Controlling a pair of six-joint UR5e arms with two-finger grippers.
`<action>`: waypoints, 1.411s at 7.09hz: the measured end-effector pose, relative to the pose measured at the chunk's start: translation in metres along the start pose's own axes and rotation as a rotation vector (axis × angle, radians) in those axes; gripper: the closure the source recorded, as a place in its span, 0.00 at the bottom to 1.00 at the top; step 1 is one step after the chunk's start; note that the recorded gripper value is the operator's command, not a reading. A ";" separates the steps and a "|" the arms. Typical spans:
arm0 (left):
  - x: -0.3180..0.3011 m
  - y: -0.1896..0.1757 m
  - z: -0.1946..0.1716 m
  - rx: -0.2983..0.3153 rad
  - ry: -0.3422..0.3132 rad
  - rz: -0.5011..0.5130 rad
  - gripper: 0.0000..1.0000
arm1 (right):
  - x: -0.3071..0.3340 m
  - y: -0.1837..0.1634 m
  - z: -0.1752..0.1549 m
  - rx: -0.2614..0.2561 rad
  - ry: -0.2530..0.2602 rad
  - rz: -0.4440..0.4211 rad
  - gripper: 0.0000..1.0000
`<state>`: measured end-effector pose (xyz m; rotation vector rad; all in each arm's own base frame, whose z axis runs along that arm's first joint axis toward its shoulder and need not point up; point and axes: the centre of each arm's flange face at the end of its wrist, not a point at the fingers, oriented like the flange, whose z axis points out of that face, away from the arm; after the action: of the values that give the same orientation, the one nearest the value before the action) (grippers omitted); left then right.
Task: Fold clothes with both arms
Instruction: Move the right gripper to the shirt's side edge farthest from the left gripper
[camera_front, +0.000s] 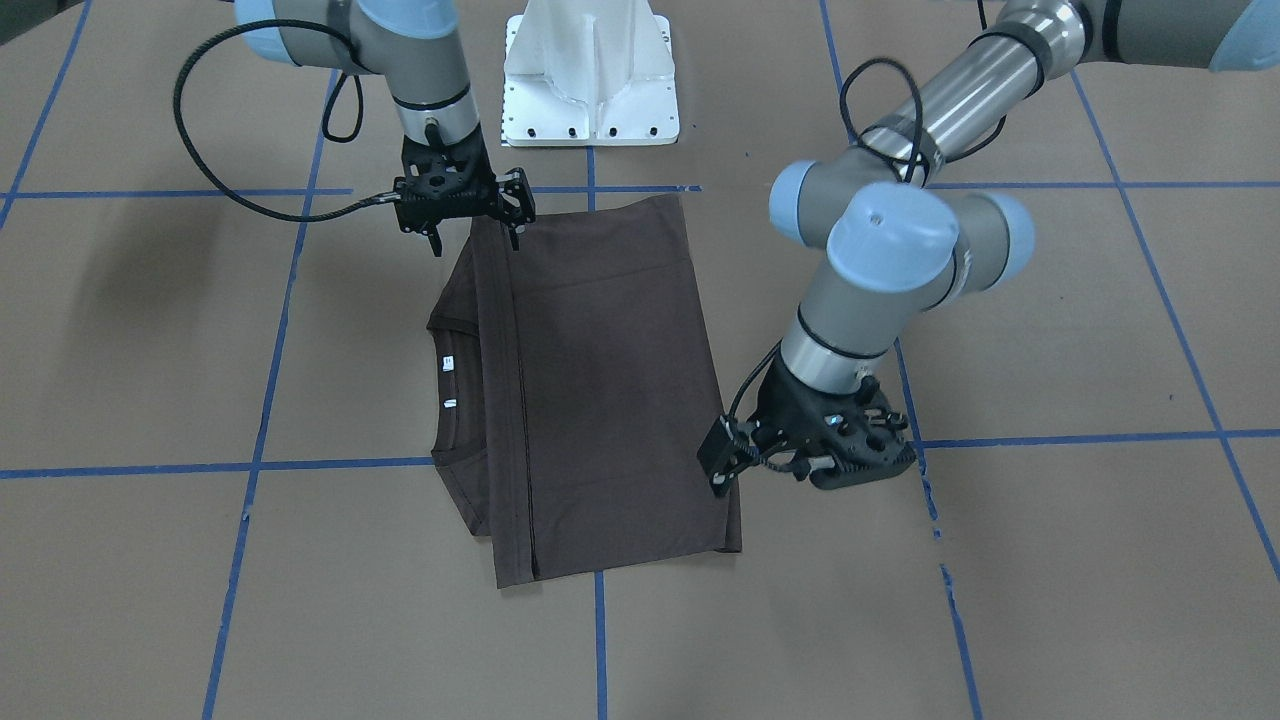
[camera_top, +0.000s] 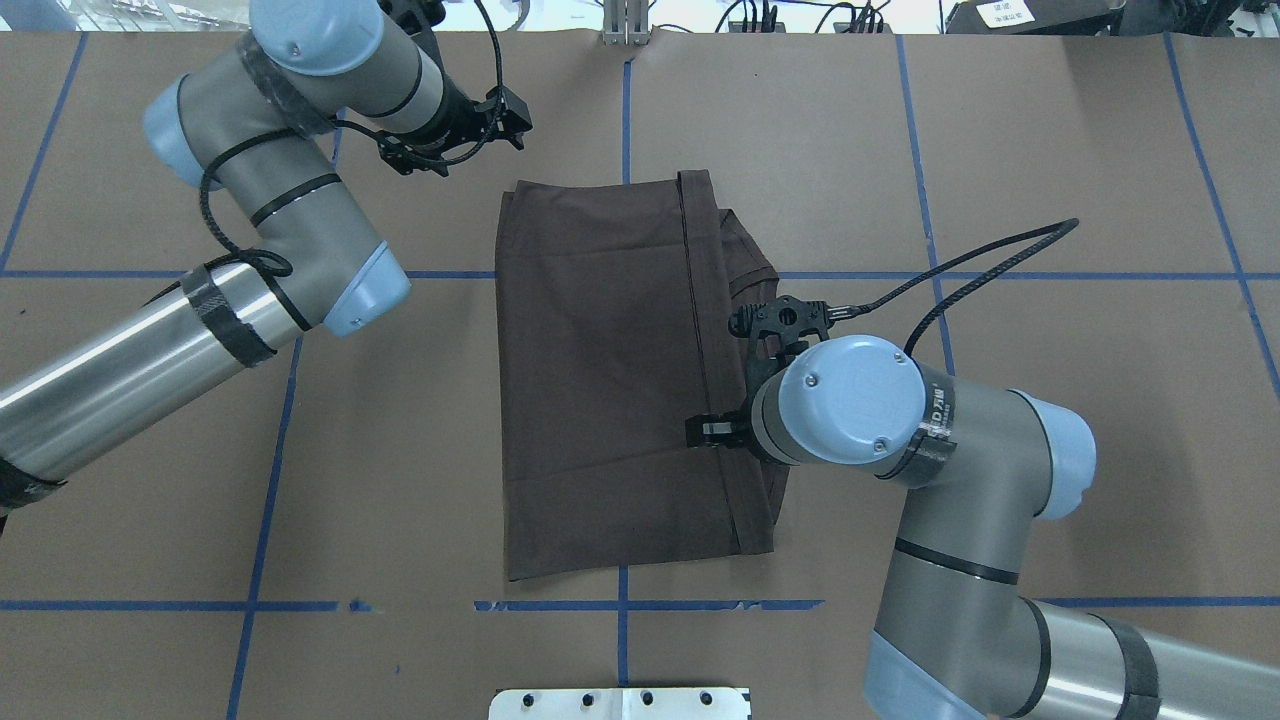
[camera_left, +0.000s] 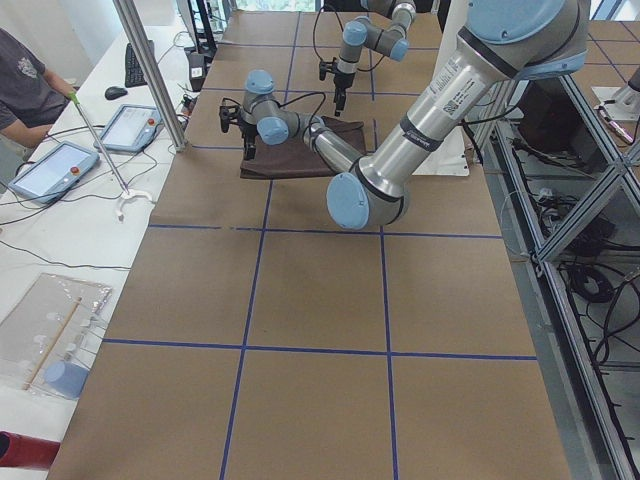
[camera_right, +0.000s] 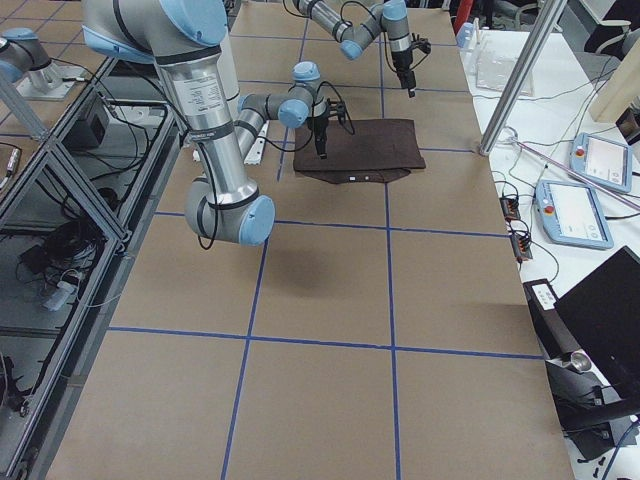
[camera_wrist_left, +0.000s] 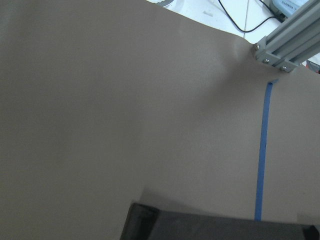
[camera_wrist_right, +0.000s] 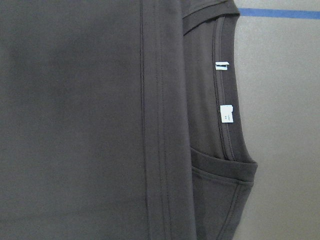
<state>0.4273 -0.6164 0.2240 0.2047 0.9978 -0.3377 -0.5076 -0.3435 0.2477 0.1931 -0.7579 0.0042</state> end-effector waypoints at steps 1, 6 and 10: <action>-0.003 0.014 -0.029 -0.013 -0.012 0.021 0.00 | -0.008 0.006 0.012 -0.046 0.046 -0.031 0.00; -0.003 0.037 -0.043 -0.040 -0.019 0.030 0.00 | -0.031 0.042 0.053 -0.238 0.164 -0.129 0.00; -0.004 0.043 -0.039 -0.044 -0.020 0.023 0.00 | -0.025 0.045 0.067 -0.259 0.196 -0.135 0.00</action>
<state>0.4110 -0.5631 0.2071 0.1722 0.9815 -0.2959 -0.5750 -0.3094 0.2857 -0.0039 -0.5428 -0.2003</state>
